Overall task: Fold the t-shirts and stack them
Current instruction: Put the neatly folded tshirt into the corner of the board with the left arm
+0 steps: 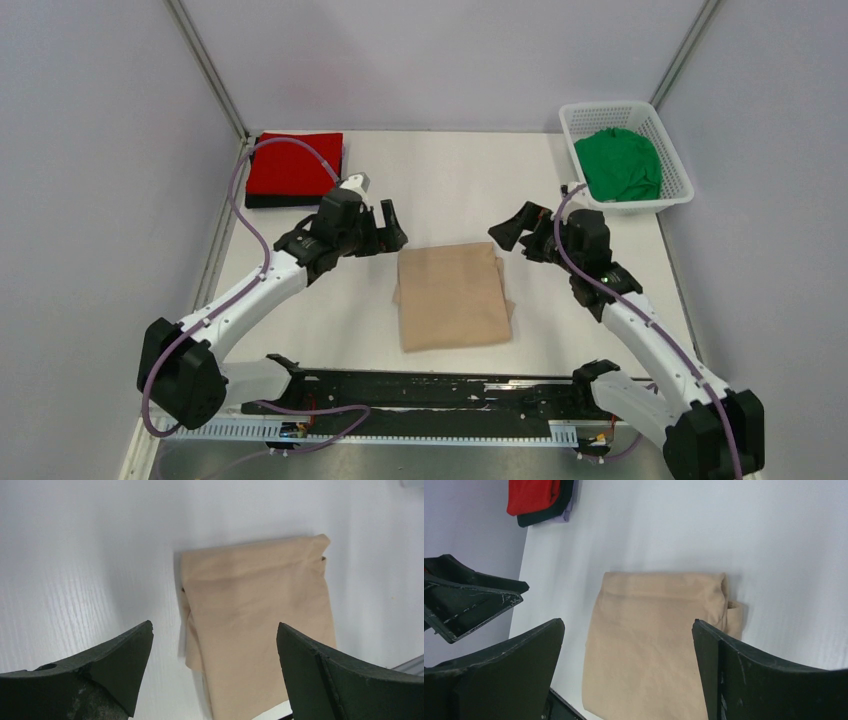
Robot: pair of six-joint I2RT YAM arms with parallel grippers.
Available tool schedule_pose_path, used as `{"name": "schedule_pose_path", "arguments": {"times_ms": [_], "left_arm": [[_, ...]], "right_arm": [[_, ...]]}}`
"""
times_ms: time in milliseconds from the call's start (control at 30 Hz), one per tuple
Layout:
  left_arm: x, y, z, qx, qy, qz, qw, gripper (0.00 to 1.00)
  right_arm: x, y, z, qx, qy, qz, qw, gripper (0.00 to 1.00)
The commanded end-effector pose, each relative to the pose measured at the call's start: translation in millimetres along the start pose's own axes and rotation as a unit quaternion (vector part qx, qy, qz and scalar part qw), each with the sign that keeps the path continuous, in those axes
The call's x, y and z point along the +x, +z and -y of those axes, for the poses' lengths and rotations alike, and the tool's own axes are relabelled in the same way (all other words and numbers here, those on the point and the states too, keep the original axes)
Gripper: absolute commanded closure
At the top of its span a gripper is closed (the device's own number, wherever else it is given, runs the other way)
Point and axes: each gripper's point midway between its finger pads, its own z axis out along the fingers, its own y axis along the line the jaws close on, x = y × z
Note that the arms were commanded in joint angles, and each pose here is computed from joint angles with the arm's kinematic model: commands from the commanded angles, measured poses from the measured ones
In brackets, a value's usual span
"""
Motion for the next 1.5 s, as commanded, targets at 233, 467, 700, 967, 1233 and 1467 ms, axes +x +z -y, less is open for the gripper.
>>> {"name": "schedule_pose_path", "arguments": {"times_ms": [233,467,700,967,1233,1467], "left_arm": [[56.8,46.7,-12.4,-0.011,-0.026,-0.104,0.994,0.00],[108.0,62.4,-3.5,-0.022,-0.020,-0.173,0.984,0.00],[154.8,58.5,-6.2,-0.108,0.020,-0.218,0.970,0.07],[171.3,72.4,-13.7,-0.177,0.040,-0.219,0.959,0.34],[167.5,95.1,-25.1,-0.223,0.088,-0.212,0.947,0.96],[71.6,94.0,-35.7,-0.328,0.237,-0.101,0.909,1.00]], "right_arm": [[-0.5,-40.9,52.3,0.105,0.020,0.097,0.990,0.00],[-0.1,-43.4,60.0,0.125,0.013,0.096,0.987,0.00],[2.1,-43.1,65.5,0.138,0.008,0.092,0.986,0.00],[1.1,-45.7,68.1,0.143,0.006,0.098,0.985,0.00],[-2.5,-50.2,70.3,0.149,0.004,0.111,0.983,0.00],[-3.6,-51.3,69.8,0.148,0.001,0.113,0.982,0.00]]}}
